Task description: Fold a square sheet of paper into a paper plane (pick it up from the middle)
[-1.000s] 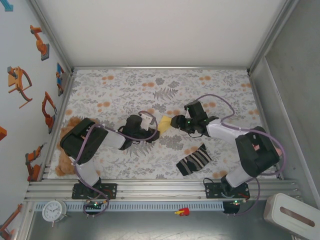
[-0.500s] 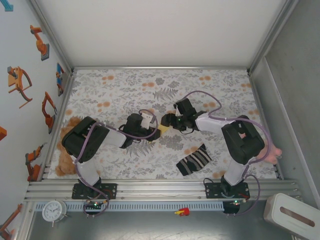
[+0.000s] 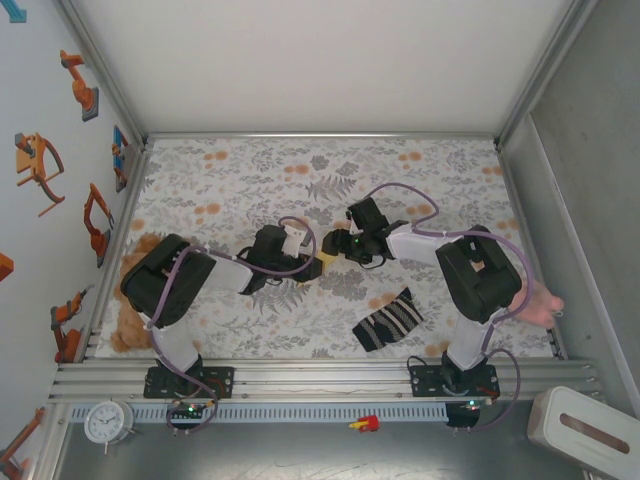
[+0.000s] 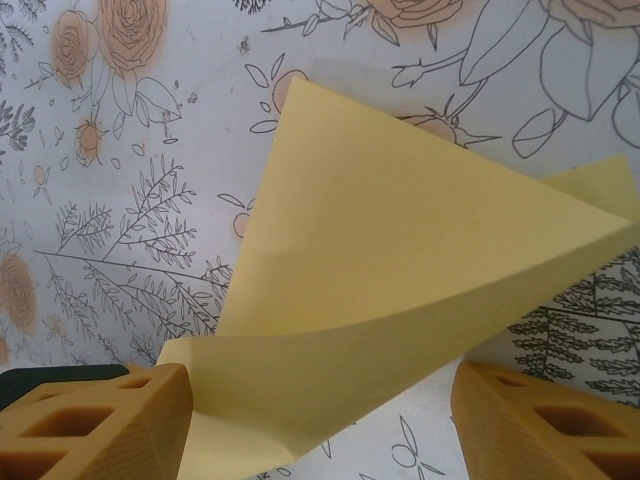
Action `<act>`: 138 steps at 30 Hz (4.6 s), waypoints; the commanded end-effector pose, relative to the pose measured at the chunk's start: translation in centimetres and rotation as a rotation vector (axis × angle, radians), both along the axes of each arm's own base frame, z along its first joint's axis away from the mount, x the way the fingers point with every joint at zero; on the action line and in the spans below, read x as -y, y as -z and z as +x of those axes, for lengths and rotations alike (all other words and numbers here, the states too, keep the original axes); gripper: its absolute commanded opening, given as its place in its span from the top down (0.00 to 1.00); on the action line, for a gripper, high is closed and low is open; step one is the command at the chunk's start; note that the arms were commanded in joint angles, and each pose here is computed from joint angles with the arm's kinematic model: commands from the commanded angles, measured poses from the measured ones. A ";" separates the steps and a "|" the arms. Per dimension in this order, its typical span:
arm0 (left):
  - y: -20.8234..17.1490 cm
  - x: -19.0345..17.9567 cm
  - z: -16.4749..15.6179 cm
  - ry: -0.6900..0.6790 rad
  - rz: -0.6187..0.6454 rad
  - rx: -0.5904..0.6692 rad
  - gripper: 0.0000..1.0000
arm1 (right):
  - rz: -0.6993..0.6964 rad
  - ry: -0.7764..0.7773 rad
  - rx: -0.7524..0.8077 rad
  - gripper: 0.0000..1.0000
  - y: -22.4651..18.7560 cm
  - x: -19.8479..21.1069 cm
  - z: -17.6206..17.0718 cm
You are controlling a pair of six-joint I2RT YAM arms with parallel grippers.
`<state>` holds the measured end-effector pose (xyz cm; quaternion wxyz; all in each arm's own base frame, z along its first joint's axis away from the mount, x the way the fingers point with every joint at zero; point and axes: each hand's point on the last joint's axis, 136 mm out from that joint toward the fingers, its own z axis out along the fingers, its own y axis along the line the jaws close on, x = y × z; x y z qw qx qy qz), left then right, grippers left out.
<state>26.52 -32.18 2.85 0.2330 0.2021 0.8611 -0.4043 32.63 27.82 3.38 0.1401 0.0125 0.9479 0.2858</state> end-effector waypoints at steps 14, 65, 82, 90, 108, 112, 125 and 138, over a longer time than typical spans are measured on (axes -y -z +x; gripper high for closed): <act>-0.6 -1.5 -1.4 -0.012 0.078 -0.053 0.67 | -0.057 0.020 -0.043 0.32 1.7 0.6 -0.3; 0.4 -2.7 -1.9 -0.086 0.138 -0.146 0.84 | -0.006 -0.014 0.118 0.30 -3.9 1.4 -0.4; -0.4 -1.7 -2.0 -0.133 0.051 -0.260 0.84 | 0.155 -0.112 0.162 0.41 -4.6 -0.4 -2.1; -0.5 -1.1 -2.2 -0.149 -0.001 -0.361 0.85 | 0.038 -0.083 0.150 0.31 -2.8 0.9 -1.3; -0.3 -1.5 -2.0 -0.165 0.007 -0.353 0.82 | 0.029 -0.163 0.061 0.31 0.1 -1.3 -0.2; -0.9 -1.6 -1.9 -0.165 0.013 -0.335 0.73 | 0.012 -0.151 0.045 0.32 0.6 -1.1 -0.1; -3.2 -3.8 -1.2 -0.278 0.113 -0.260 0.56 | -0.016 -0.128 -0.007 0.32 2.2 -0.8 -0.2; -0.9 -2.3 -1.7 -0.271 0.223 -0.293 0.62 | -0.035 -0.112 -0.044 0.31 2.9 -0.7 -0.4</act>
